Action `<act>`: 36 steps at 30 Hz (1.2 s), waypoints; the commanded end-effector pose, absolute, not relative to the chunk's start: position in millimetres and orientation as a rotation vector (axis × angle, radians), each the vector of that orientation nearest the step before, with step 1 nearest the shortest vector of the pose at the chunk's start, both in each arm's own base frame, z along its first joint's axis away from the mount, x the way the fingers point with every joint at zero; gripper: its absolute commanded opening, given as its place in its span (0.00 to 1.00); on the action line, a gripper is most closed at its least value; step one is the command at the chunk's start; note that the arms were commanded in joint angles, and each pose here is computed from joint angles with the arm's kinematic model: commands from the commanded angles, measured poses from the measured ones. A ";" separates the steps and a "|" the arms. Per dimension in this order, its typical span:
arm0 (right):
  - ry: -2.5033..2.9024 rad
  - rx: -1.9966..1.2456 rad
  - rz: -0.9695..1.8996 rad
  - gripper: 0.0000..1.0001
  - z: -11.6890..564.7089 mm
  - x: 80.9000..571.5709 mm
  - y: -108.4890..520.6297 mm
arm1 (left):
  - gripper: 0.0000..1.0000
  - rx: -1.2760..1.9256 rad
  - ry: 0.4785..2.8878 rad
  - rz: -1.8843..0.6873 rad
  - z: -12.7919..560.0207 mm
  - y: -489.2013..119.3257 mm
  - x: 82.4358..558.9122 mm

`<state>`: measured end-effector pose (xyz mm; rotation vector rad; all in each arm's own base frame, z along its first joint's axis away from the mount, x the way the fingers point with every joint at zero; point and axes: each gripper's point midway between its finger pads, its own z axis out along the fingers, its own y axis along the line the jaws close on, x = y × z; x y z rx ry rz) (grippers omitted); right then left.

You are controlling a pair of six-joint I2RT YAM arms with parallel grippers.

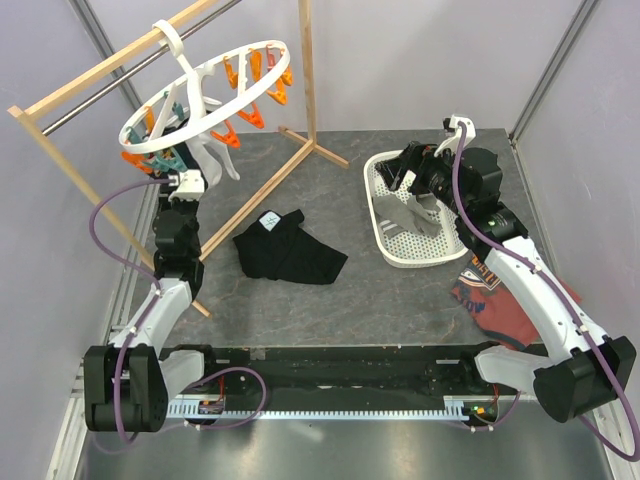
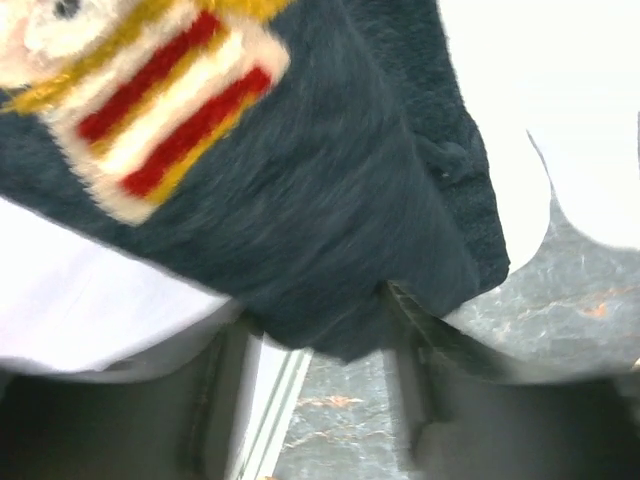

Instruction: Remove the socks clipped to the hanger

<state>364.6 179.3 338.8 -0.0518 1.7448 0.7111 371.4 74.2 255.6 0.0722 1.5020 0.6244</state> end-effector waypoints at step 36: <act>1.272 -0.614 0.820 0.93 517.0 252.9 419.5 | 0.02 0.393 1.358 -0.102 334.7 -98.0 299.8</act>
